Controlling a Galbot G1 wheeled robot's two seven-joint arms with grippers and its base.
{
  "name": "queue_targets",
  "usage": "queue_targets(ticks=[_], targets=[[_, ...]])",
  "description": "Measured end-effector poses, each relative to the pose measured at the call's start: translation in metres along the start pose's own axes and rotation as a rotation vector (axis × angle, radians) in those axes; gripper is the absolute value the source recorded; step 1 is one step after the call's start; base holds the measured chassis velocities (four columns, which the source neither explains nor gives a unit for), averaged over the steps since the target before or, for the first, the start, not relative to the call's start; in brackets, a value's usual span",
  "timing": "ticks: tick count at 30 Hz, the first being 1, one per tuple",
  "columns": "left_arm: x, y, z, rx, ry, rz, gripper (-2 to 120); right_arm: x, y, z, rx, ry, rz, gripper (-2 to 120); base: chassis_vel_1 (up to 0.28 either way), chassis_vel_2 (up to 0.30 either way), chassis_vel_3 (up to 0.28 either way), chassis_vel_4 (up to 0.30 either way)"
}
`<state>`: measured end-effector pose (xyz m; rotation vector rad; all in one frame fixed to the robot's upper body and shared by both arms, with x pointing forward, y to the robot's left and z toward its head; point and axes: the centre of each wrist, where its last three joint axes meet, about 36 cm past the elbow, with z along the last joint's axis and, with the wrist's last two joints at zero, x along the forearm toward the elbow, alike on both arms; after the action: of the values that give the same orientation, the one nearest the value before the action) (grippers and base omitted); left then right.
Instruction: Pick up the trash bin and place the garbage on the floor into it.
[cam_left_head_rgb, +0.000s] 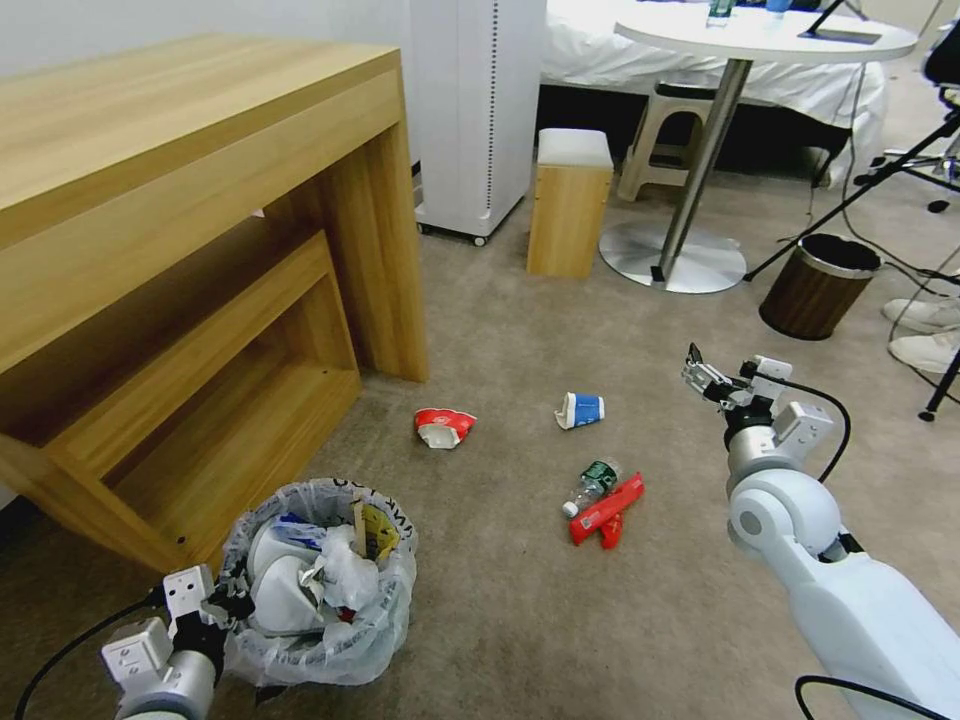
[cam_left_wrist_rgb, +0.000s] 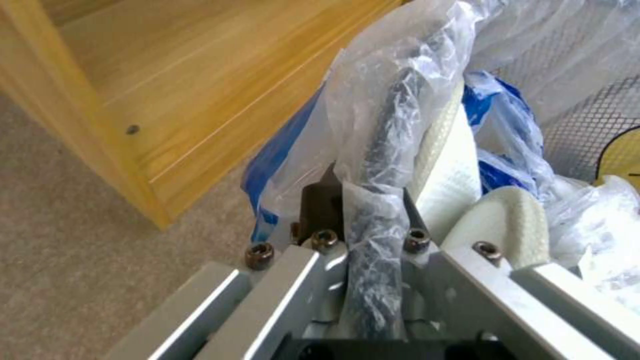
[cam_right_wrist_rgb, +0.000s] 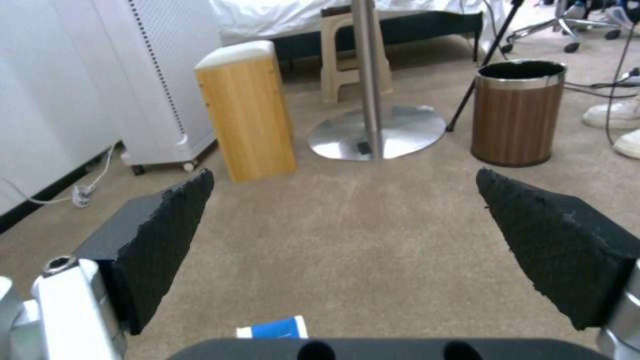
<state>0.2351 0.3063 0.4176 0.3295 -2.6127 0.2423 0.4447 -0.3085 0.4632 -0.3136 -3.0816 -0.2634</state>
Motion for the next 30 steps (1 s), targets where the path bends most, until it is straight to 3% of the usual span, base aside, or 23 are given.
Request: queue_targets(ticks=[20,30], targets=[[-0.002,0.002,-0.001,-0.001,0.017,0.0,1,0.0,0.007,0.01,-0.009,0.025,-0.018,100,0.0,0.0,0.0,0.0],[-0.001,0.002,0.0,-0.003,0.017,-0.001,1,0.005,0.007,0.007,-0.016,0.042,-0.024,93,-0.011,0.004,0.009,-0.011]])
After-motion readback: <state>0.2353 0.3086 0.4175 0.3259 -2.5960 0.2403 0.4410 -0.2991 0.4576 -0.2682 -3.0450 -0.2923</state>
